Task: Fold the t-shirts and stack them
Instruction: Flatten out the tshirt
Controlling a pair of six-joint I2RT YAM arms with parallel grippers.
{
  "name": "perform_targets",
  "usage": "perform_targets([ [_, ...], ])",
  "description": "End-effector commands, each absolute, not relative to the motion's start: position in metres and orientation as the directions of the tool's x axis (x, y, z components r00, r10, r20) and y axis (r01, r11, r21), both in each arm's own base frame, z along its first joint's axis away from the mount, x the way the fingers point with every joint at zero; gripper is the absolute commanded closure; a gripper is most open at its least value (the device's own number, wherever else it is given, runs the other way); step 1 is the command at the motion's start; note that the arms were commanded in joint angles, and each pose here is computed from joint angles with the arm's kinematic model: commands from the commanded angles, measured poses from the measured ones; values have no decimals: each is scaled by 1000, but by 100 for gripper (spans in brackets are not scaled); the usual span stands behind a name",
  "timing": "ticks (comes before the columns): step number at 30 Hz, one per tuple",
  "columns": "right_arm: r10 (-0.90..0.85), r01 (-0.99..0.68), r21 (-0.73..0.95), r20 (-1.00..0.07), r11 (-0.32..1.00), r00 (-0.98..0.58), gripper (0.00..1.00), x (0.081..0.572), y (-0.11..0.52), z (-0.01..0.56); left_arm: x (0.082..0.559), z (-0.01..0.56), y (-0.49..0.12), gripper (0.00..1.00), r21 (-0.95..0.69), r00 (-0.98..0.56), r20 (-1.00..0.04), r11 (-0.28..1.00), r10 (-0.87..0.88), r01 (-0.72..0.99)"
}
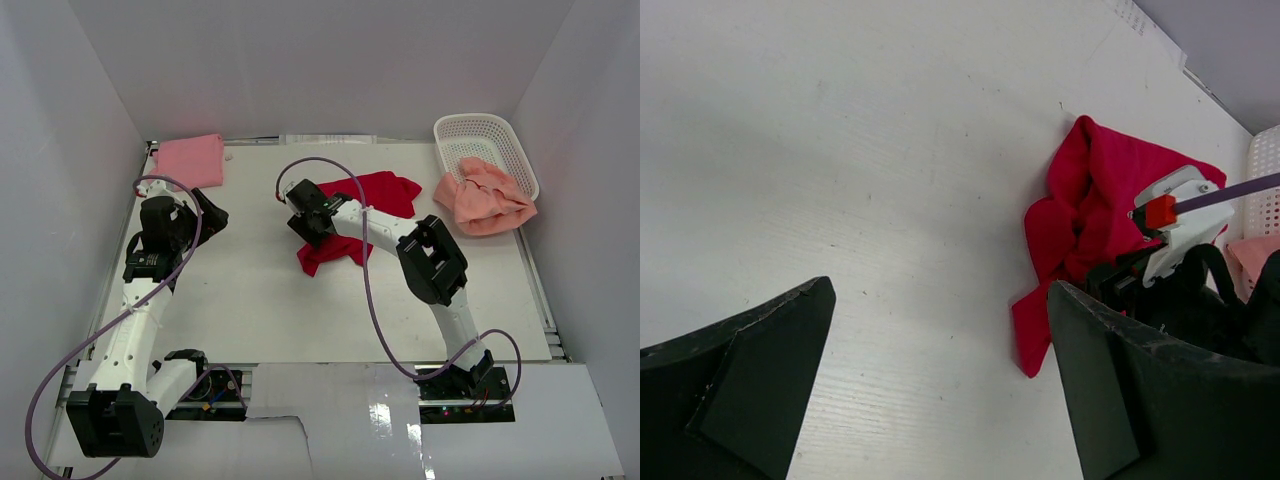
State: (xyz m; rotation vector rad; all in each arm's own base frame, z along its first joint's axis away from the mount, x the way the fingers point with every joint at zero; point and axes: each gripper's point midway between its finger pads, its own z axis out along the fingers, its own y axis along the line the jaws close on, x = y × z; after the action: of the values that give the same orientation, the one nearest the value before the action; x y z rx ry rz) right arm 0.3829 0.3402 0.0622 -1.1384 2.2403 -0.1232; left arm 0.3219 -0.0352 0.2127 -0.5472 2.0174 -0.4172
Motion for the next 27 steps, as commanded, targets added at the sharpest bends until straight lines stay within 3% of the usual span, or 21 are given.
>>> perform_targets([
  [1,-742,-675,-351,-492,648,-456,30,386,331,68,324,233,-35,2,-507,-393,-750,844,-532,-174],
  [5,-756,-667,-377,-454,642,-471,32,385,319,56,325,232,-35,2,-508,-396,-749,844,-532,-173],
  [6,-757,-666,-380,-451,642,-473,40,385,319,55,325,233,-35,2,-509,-394,-749,844,-532,-170],
  [7,-756,-666,-378,-450,644,-475,59,386,319,54,325,232,-36,2,-509,-399,-747,844,-532,-170],
  [10,-740,-664,-360,-480,656,-471,74,389,327,61,325,234,-36,2,-509,-394,-750,844,-530,-167],
  [13,-724,-656,-355,-517,666,-456,76,396,335,78,325,233,-36,2,-509,-397,-749,844,-530,-168],
  [15,-706,-641,-356,-554,680,-441,90,401,341,98,326,232,-36,2,-510,-399,-748,844,-530,-165],
  [16,-700,-637,-354,-563,685,-440,92,401,340,107,326,232,-36,2,-509,-400,-748,845,-529,-166],
  [21,-670,-631,-332,-611,701,-423,90,399,343,156,327,229,-36,2,-504,-407,-747,847,-525,-167],
  [24,-656,-622,-338,-643,707,-396,77,398,340,189,328,228,-39,2,-504,-419,-745,849,-519,-157],
  [27,-659,-617,-346,-638,707,-398,78,399,337,189,328,228,-40,2,-506,-424,-743,849,-517,-149],
])
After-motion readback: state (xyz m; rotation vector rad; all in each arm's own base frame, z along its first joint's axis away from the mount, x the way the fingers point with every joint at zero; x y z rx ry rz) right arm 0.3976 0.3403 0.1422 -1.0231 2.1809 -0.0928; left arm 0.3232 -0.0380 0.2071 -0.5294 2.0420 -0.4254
